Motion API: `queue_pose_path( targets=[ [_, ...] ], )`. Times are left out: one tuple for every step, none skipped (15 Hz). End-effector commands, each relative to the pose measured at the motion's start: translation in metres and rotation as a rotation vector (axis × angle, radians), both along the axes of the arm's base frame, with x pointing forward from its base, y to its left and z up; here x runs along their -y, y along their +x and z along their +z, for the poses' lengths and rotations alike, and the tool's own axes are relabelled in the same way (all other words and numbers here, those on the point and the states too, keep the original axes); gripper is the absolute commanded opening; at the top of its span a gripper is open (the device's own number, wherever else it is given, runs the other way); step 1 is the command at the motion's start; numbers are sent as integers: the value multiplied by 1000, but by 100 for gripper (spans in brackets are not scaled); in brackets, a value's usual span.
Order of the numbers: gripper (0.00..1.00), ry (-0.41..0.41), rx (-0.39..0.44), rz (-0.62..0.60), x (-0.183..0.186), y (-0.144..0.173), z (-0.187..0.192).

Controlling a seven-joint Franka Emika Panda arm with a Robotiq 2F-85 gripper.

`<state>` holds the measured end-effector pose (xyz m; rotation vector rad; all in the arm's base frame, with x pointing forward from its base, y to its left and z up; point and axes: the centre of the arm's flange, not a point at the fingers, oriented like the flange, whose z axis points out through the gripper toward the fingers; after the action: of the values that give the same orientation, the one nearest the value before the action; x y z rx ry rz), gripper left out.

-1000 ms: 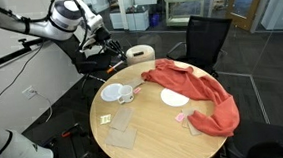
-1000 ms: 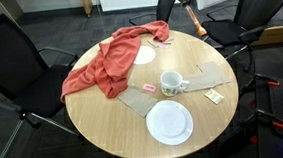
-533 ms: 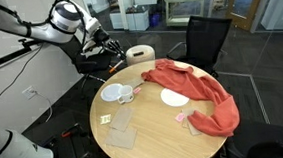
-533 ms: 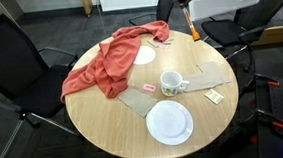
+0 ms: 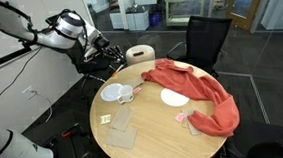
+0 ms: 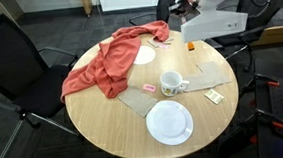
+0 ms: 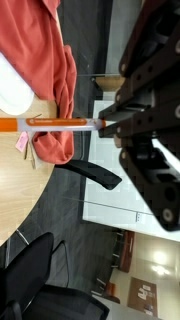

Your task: Put the orange thing in the mug

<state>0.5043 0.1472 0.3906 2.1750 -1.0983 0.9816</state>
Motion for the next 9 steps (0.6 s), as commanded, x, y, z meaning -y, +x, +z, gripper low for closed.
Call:
queue_pose_path(
  targets=[
    [11, -4, -9, 6, -4, -1, -6],
    [11, -6, -19, 14, -9, -2, -11],
    [11, -7, -25, 18, -11, -2, -14],
    [11, -8, -28, 19, -12, -2, -16],
    [11, -8, -28, 19, -11, -2, -16],
    [11, -8, -28, 19, -11, -2, -16],
    [3, -8, -28, 19, -11, -2, -16],
    [3, -35, -23, 0, -14, -1, -17],
    [3, -70, -13, -18, -19, -1, -20]
  ],
)
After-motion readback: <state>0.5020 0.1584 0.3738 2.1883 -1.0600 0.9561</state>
